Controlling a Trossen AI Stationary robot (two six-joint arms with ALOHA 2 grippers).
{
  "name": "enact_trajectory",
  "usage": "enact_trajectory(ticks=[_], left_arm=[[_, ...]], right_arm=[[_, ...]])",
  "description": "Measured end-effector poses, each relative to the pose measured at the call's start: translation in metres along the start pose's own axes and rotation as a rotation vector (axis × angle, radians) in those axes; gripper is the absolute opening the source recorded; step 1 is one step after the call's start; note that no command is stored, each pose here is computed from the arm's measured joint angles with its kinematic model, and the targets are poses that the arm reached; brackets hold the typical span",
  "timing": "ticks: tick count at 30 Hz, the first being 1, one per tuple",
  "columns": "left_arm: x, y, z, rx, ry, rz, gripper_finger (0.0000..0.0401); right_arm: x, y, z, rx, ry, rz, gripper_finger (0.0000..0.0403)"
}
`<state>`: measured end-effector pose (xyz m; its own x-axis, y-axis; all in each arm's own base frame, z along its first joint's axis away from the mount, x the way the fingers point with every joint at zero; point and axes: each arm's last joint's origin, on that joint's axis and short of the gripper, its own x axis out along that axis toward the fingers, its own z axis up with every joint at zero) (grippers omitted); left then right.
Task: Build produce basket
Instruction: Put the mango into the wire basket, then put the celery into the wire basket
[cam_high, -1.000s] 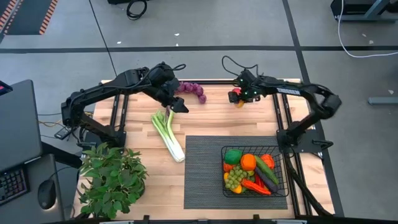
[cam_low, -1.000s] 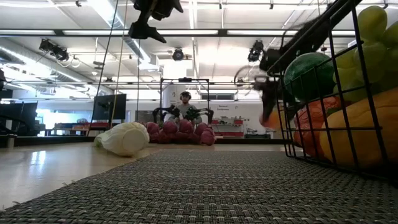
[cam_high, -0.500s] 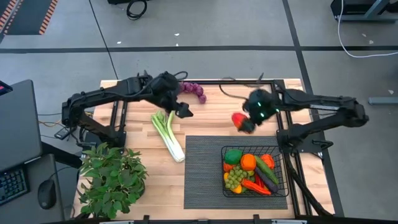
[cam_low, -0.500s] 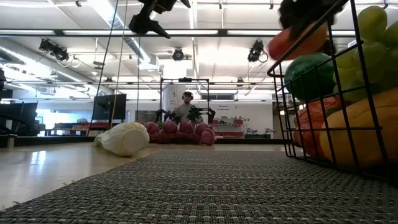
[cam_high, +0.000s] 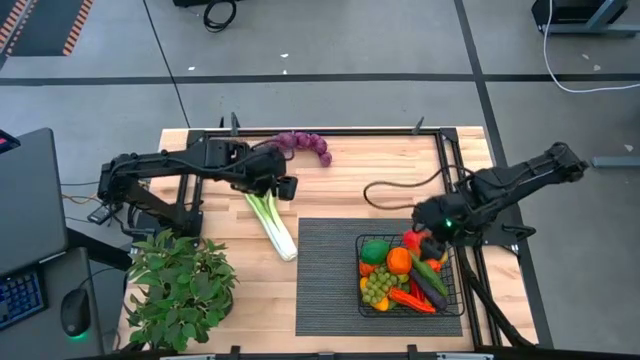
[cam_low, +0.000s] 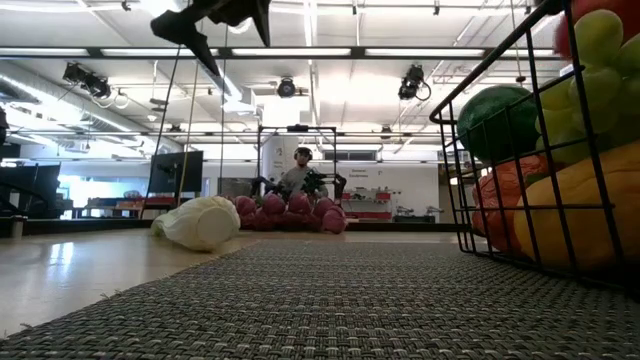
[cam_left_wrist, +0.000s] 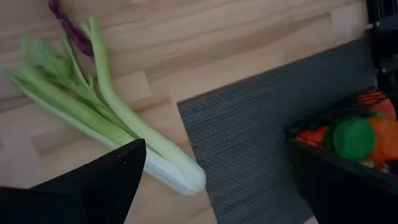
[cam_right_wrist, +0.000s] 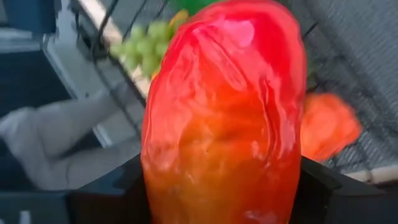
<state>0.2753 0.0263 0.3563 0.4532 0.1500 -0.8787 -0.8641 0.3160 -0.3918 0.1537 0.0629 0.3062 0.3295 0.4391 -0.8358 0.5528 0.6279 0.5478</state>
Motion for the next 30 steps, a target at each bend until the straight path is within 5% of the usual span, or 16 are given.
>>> enact_trajectory(ticks=[11, 23, 30], left_arm=[[0.023, -0.006, -0.032, -0.067, 0.019, 0.135, 0.0394], [0.079, -0.018, -0.059, -0.183, 0.056, 0.234, 0.0394], [0.101, -0.018, -0.065, -0.261, 0.123, 0.32, 0.0394]], right_arm=[[0.007, 0.003, -0.026, -0.083, 0.026, -0.089, 0.0276], [0.007, 0.001, -0.036, -0.101, 0.064, -0.125, 0.0393], [0.006, 0.001, -0.038, -0.137, 0.072, -0.12, 0.0385]])
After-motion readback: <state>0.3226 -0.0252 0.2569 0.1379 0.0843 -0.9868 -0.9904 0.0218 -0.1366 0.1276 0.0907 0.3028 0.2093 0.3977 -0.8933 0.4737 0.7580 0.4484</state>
